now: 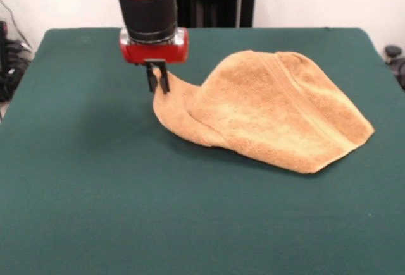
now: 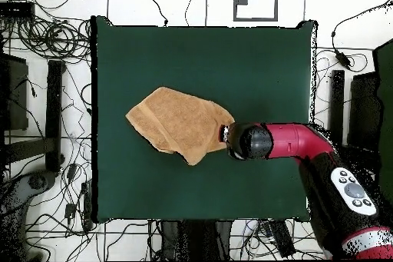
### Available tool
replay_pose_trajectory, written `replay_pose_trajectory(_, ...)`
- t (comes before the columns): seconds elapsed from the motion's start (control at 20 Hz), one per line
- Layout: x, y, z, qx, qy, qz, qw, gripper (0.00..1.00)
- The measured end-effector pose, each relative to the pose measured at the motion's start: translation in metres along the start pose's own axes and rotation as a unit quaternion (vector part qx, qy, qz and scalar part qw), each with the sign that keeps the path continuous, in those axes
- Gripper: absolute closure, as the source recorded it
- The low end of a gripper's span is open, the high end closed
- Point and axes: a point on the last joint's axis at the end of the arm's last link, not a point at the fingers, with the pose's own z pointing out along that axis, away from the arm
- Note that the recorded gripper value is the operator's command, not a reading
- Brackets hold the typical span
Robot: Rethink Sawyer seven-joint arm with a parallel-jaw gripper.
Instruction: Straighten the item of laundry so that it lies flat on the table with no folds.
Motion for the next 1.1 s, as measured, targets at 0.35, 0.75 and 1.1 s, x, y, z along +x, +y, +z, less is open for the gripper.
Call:
replay_pose_trajectory(0.35, 0.005, -0.027, -0.024, 0.004, 0.043, 0.027, 0.9987, 1.00)
replay_pose_trajectory(0.75, 0.000, -0.011, -0.056, -0.004, 0.084, 0.036, 0.9958, 1.00)
replay_pose_trajectory(1.1, -0.001, 0.023, -0.085, 0.002, 0.124, 0.025, 0.9920, 1.00)
